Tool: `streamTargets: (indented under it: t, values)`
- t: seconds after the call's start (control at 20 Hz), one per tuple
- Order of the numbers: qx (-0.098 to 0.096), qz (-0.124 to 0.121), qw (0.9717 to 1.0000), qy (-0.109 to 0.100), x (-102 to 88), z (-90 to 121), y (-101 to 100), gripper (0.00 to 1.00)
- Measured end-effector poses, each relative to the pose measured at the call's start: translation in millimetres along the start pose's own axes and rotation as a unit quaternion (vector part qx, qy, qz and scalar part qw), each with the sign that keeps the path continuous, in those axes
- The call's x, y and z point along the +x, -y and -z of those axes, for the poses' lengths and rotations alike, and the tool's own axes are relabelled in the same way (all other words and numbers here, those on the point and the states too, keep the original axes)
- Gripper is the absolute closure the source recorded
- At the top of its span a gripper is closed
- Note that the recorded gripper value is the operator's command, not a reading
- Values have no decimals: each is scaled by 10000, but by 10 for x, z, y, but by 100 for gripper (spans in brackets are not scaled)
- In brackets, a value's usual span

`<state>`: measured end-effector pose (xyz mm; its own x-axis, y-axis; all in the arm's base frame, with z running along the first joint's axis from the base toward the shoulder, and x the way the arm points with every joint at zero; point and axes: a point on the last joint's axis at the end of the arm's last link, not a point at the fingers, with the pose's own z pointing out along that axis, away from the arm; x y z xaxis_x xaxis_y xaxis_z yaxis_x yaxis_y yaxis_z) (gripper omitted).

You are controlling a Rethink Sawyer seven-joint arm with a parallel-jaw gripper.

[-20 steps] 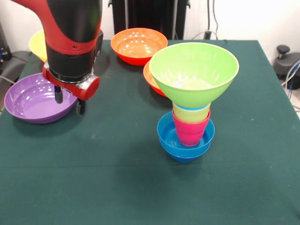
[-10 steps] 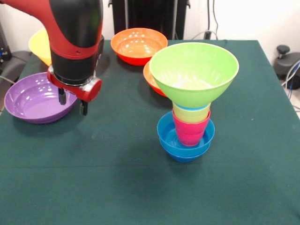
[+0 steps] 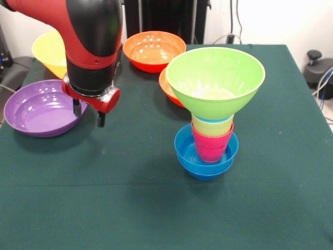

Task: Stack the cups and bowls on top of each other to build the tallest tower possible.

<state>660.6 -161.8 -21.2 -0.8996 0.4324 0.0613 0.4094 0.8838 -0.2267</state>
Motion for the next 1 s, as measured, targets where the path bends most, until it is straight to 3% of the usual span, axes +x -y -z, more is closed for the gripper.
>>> streamTargets:
  t: [0.6, 1.0]
  values:
    - [-57, -91, 9999, -7, -20, 13, 122, 0]
    - [-6, -44, 10000, -76, 95, -92, 194, 0]
